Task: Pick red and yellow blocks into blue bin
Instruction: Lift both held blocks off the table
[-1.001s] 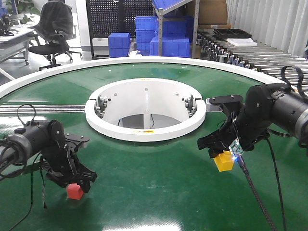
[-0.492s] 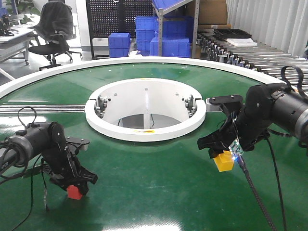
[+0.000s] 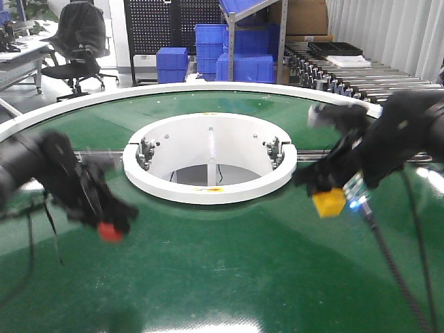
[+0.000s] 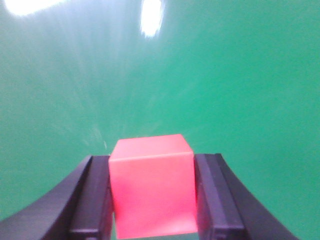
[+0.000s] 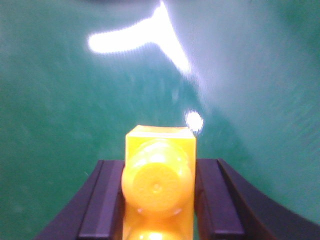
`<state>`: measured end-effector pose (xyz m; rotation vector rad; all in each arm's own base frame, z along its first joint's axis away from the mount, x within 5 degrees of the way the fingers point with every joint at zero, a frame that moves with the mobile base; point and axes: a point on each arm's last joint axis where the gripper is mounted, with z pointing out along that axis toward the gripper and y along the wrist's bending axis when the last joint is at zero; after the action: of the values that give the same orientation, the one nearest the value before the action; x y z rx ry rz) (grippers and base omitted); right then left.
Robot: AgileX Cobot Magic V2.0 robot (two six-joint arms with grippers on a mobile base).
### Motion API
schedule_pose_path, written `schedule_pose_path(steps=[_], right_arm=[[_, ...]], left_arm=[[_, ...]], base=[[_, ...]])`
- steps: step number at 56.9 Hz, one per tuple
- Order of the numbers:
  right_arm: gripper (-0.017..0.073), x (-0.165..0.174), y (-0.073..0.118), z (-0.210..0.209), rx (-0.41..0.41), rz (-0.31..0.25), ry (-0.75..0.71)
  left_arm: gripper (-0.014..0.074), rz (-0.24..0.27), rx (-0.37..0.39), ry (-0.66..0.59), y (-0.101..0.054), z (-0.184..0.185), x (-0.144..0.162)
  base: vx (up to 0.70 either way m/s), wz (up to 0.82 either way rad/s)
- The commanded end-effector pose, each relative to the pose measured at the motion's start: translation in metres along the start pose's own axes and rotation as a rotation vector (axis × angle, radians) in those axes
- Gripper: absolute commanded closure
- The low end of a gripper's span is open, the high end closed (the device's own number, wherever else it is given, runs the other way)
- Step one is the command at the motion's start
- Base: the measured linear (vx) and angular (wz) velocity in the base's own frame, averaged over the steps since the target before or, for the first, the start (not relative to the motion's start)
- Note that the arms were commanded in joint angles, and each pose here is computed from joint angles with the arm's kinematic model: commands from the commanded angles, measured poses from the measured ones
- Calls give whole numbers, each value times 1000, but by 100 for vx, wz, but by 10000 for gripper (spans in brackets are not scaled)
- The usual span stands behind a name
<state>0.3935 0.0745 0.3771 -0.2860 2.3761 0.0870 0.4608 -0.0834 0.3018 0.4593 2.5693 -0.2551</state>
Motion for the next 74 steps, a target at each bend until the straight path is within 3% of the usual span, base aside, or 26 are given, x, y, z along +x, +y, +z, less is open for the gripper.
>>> schedule_pose_path(steps=[1, 14, 20, 34, 48, 74], right_arm=[[569, -11, -2, -56, 19, -23, -204], [569, 39, 2, -102, 21, -9, -376], [569, 70, 5, -115, 20, 1, -432], [569, 132, 8, -137, 25, 10, -512], [569, 150, 9, -148, 27, 9, -544], [569, 149, 9, -148, 28, 9, -554]], left_arm=[[594, 48, 25, -253, -24, -88, -16], [594, 71, -14, -467, -44, -172, 13], [594, 66, -44, -535, -49, -190, 40], [594, 18, -112, -676, -60, -205, 128], [594, -8, -146, -739, -67, -201, 200], [594, -7, -143, -728, -68, -200, 211]], base=[[0, 0], [0, 0], [0, 0], [0, 0], [0, 0], [0, 0]])
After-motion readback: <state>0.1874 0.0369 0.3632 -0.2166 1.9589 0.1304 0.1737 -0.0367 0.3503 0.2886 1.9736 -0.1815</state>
